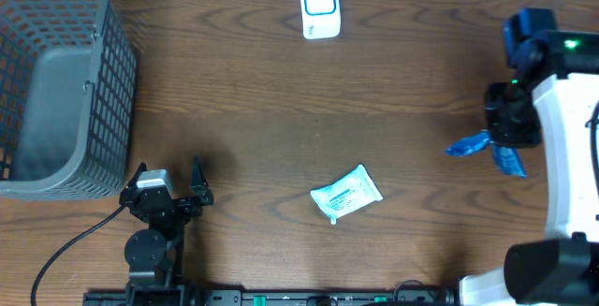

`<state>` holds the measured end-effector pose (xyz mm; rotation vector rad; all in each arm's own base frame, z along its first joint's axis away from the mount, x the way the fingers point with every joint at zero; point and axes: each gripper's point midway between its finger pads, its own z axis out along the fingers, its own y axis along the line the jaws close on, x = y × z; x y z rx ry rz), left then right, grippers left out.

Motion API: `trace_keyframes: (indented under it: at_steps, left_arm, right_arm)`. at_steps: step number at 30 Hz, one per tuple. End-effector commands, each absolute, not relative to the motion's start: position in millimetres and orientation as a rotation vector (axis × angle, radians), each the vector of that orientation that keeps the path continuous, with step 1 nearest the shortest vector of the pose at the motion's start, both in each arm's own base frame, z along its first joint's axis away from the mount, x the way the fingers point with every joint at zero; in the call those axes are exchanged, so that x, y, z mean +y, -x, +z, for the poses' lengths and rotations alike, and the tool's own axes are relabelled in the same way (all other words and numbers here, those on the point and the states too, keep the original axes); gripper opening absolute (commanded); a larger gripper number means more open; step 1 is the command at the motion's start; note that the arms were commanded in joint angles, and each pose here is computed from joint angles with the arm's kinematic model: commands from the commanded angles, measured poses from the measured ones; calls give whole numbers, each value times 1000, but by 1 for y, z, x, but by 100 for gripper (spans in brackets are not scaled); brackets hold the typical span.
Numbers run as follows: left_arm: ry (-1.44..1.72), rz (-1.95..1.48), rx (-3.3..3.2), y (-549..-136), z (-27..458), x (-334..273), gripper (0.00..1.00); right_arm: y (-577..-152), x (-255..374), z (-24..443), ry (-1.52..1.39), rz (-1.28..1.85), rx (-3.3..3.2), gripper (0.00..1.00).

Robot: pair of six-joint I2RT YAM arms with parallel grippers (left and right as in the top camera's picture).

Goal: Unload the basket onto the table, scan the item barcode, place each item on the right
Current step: 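Carry the Oreo pack to the right table edge and release it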

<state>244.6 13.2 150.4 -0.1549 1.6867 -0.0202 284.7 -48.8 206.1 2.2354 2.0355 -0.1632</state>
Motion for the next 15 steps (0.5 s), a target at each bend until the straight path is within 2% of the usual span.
trace_keyframes:
  at_steps: [1, 6, 15]
  left_arm:
    - [155, -2, 1737, -244, 133, 15, 98]
    - [155, -2, 1737, -244, 133, 15, 98]
    - [155, -2, 1737, -244, 133, 15, 98]
  right_arm:
    - [-280, -88, 188, -2396, -292, 1898, 2]
    - [-289, -156, 157, -2430, -497, 1709, 2]
    - [-304, -215, 124, -2417, -600, 1533, 1]
